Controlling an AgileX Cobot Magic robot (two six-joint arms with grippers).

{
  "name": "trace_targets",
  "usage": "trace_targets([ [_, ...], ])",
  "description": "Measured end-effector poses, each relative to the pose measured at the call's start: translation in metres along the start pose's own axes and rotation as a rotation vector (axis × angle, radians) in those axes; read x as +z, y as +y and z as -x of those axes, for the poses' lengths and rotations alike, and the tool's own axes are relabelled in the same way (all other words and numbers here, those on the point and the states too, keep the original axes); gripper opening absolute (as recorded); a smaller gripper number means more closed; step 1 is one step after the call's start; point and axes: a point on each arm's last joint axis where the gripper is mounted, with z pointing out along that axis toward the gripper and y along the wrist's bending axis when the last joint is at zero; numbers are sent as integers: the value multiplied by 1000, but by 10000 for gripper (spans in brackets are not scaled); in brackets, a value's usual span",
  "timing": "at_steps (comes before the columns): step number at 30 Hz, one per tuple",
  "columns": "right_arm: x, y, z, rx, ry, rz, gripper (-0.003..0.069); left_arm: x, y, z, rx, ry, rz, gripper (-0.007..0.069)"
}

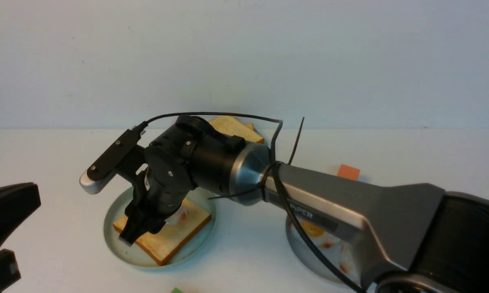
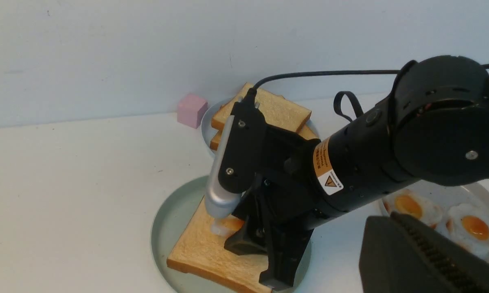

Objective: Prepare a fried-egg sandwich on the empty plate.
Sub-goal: Use the right arm to place the fried egg on the slice of bread in the middle, then use the left arm to grab a slice of bread

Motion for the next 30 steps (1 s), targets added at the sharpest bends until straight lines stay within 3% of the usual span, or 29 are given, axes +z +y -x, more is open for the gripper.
trace_targets([
  [2,-1,-1,4,-5,-31,-11,148,0,0,0,0,0,0,-13],
  [7,-1,-1,5,2,-39,-6,194,0,0,0,1,-1,1,-13],
  [13,3,3,-2,25,26,32,431,0,0,0,2,-1,1,-11],
  [19,2,5,-5,37,59,53,556,0,0,0,1,-1,1,-11],
  [26,-19,6,5,54,90,88,580,0,0,0,1,-1,1,-9],
  [29,-45,3,10,40,128,78,555,0,0,0,-12,4,-2,-6],
  [30,-73,-2,15,28,145,45,517,0,-1,-2,-40,18,-8,-5],
])
